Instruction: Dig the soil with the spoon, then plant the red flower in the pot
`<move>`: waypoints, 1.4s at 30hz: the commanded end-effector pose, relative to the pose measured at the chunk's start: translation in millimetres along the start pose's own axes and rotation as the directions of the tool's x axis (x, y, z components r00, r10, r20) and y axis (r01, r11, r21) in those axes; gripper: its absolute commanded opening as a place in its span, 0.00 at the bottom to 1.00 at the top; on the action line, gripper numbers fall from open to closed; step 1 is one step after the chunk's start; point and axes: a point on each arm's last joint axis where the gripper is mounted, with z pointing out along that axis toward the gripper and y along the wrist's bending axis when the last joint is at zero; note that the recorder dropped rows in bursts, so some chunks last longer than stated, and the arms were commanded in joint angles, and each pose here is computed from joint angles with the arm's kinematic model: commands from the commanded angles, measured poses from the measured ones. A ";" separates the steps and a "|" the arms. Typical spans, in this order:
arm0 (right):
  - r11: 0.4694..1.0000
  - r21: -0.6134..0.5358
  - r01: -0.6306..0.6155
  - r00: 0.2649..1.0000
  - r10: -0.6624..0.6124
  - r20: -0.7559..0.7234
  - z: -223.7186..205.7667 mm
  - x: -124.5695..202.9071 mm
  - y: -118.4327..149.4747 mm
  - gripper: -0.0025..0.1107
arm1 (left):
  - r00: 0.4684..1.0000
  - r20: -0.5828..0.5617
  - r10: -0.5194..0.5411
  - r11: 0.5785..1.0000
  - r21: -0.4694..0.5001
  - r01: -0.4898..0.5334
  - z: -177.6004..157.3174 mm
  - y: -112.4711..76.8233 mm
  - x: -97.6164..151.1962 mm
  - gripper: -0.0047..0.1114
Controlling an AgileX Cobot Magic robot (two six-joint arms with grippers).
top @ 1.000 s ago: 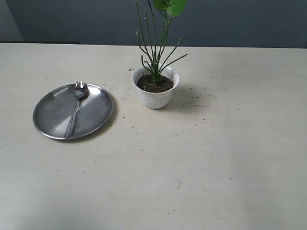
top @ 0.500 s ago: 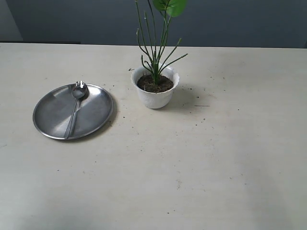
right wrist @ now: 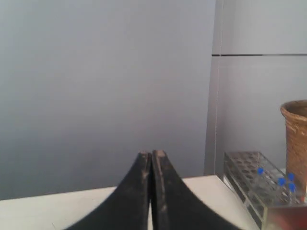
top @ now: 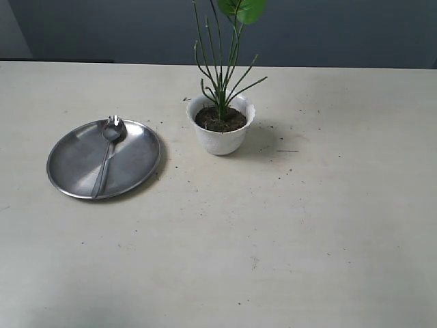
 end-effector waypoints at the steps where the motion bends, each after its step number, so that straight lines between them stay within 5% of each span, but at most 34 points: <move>1: 0.997 0.076 0.004 0.992 0.006 -0.126 -1.7 12.7 -6.8 0.02 | 1.000 0.006 -0.004 1.000 0.003 0.004 0.1 -0.2 0.9 0.04; 5: 0.994 0.106 0.014 0.980 0.008 -0.198 -3.0 19.2 -9.6 0.02 | 1.000 0.006 -0.004 1.000 0.003 0.004 0.1 -0.2 0.9 0.04; 13: 0.997 -0.061 0.042 0.970 -0.056 -0.236 0.5 53.4 4.9 0.02 | 1.000 0.006 -0.004 1.000 0.003 0.004 0.1 -0.2 0.9 0.04; 24: 0.992 -0.094 0.089 0.965 -0.109 -0.238 -5.7 93.7 6.4 0.02 | 1.000 0.006 -0.004 1.000 0.003 0.004 0.1 -0.2 0.9 0.04; 42: 0.980 -0.137 0.147 0.939 -0.181 -0.291 -19.7 111.5 7.1 0.02 | 1.000 0.006 -0.004 1.000 0.003 0.004 0.1 -0.2 0.9 0.04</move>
